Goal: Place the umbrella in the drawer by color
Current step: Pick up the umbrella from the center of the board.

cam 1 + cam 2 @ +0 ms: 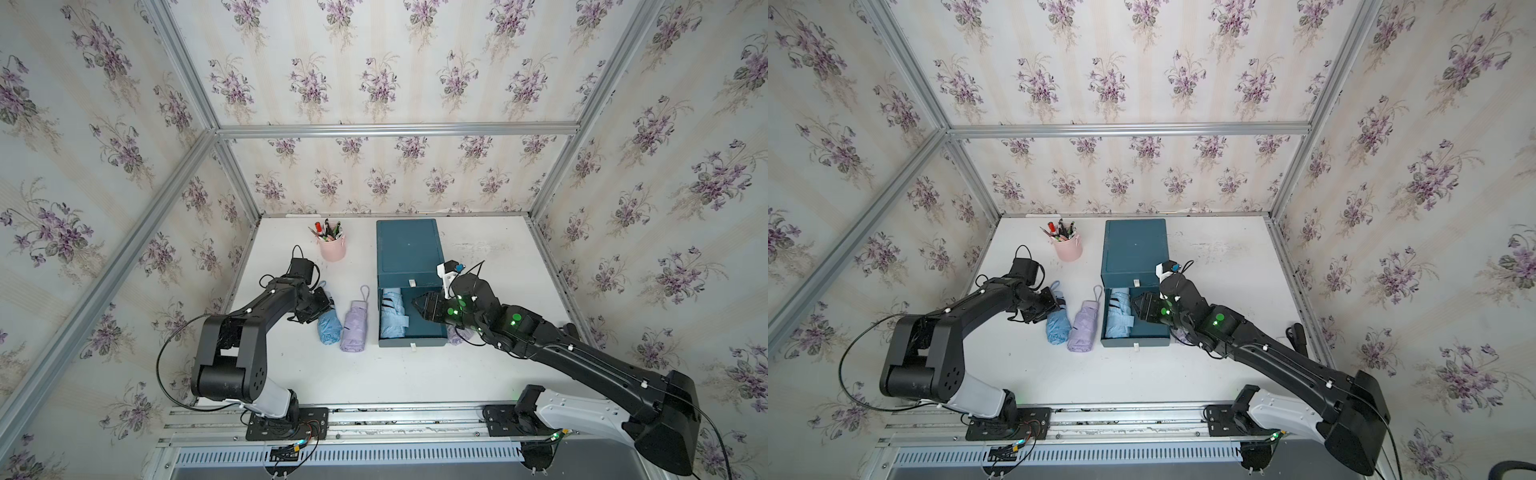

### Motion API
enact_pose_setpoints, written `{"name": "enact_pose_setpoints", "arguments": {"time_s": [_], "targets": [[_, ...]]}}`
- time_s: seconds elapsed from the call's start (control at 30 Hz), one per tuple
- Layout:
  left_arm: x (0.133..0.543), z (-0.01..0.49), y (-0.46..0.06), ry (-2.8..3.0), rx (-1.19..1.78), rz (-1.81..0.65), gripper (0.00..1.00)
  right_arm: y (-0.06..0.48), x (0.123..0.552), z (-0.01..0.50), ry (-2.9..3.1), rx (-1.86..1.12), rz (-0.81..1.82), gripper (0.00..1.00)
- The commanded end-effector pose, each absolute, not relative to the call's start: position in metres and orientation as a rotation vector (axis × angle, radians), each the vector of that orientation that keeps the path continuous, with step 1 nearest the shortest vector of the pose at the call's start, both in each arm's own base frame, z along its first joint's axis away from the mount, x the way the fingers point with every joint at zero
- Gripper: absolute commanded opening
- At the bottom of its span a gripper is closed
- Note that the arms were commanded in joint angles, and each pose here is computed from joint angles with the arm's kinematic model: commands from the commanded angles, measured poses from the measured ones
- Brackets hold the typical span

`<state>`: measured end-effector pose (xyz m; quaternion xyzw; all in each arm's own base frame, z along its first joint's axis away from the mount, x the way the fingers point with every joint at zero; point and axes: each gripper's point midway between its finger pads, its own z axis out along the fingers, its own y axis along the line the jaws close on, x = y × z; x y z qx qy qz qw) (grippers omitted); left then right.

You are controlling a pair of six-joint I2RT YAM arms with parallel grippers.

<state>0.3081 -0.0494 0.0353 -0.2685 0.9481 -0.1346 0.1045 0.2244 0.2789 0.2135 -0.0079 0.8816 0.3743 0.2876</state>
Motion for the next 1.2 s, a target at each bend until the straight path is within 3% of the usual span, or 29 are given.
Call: {"name": "enact_pose_setpoints", "arguments": {"time_s": [0.0,0.37,0.77,0.93,1.17], "targets": [[0.305,0.031,-0.047,2.808,-0.789,-0.377,0.35,0.286,0.225,0.225,2.312,-0.056,1.04,0.52],[0.313,0.07,-0.062,2.71,-0.751,-0.528,0.19,0.315,0.21,0.244,2.268,-0.202,1.148,0.52],[0.296,0.233,-0.116,2.264,-0.496,-1.131,0.24,0.38,0.197,0.268,2.22,-0.442,1.375,0.68],[0.273,0.276,-0.137,2.119,-0.346,-1.306,0.26,0.399,0.201,0.28,2.177,-0.477,1.448,0.75],[0.255,0.31,-0.149,1.985,-0.234,-1.424,0.28,0.417,0.2,0.275,2.18,-0.52,1.526,0.76]]}}
